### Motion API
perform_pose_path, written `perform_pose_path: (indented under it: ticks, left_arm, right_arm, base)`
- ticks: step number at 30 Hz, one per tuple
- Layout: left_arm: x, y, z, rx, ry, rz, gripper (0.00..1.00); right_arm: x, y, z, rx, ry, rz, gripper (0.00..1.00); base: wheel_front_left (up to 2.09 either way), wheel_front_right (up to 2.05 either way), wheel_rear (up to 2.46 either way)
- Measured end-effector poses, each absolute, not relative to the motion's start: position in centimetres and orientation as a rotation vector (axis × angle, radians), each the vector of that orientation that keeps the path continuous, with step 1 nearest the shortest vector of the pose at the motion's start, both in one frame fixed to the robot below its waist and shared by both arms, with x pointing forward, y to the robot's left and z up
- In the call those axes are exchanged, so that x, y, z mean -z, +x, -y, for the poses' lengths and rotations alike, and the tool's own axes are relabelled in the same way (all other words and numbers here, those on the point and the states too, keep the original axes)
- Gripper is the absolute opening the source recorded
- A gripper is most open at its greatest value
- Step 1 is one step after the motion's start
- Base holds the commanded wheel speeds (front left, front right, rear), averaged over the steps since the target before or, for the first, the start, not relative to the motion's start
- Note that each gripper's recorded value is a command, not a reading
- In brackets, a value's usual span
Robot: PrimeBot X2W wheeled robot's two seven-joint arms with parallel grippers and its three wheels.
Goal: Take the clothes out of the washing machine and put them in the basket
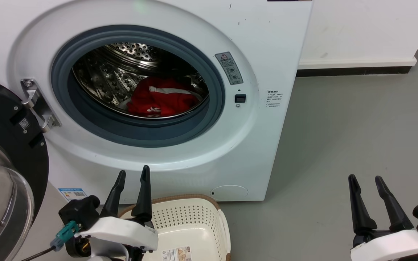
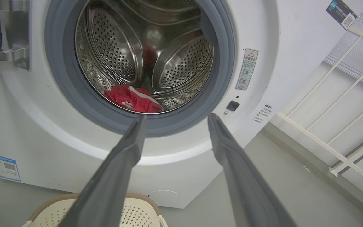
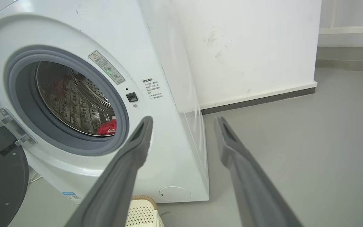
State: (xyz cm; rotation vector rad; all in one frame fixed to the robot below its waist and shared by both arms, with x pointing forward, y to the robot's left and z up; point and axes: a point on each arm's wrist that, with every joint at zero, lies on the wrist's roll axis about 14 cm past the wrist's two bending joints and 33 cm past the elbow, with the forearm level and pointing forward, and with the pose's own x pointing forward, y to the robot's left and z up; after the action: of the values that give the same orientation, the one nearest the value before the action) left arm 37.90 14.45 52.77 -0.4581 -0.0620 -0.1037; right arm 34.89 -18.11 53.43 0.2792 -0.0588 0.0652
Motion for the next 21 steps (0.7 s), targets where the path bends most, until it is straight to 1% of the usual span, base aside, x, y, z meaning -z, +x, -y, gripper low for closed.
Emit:
perform_pose_path:
  ticks: [21]
  left_arm:
    - [-53.02,37.5,-14.83,0.088,-0.224,0.106,1.0]
  right_arm:
    - [-53.51,34.3,17.18,-0.094,0.1,0.052,1.0]
  base:
    - [0.0,0.0,0.0]
